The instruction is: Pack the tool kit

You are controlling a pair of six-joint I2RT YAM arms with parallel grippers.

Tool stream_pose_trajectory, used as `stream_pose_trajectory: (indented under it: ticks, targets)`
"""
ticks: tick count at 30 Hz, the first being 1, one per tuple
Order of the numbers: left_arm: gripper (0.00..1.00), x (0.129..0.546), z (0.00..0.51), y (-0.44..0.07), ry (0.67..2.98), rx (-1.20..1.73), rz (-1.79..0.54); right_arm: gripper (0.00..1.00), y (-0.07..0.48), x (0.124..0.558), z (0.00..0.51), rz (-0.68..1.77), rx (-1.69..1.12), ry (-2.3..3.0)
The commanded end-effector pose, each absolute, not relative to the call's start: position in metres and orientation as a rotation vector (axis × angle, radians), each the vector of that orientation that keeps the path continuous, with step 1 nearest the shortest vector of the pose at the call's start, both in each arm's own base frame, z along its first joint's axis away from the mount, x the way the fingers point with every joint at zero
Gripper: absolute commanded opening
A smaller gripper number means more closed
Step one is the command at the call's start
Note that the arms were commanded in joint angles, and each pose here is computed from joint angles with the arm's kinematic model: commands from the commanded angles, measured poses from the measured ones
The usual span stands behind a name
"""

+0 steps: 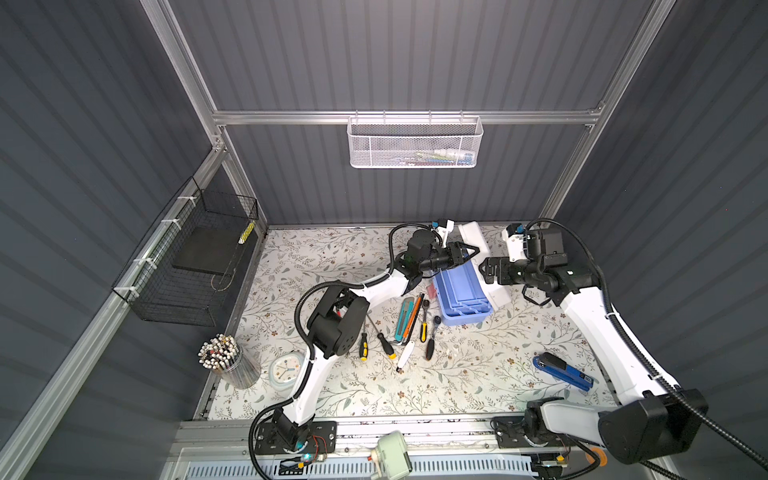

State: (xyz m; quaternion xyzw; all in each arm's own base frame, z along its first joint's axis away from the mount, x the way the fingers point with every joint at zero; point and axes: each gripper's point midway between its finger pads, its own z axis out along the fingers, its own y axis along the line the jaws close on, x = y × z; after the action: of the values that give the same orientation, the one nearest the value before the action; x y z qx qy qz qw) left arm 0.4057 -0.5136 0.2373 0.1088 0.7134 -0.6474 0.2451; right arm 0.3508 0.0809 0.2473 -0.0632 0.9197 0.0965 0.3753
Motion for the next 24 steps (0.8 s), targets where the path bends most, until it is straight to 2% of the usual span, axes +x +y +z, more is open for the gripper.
stream_pose_trajectory:
  ticks: [1,24]
  targets:
    - [0.41,0.403,0.245,-0.52,1.913,0.347,-1.791,0.99,0.077,0.346,0.242,0.154,-0.21,2.385]
    - [0.43,0.402,0.247,-0.518,1.919,0.354,-1.796,0.99,0.071,0.366,0.219,-0.138,-0.286,2.442]
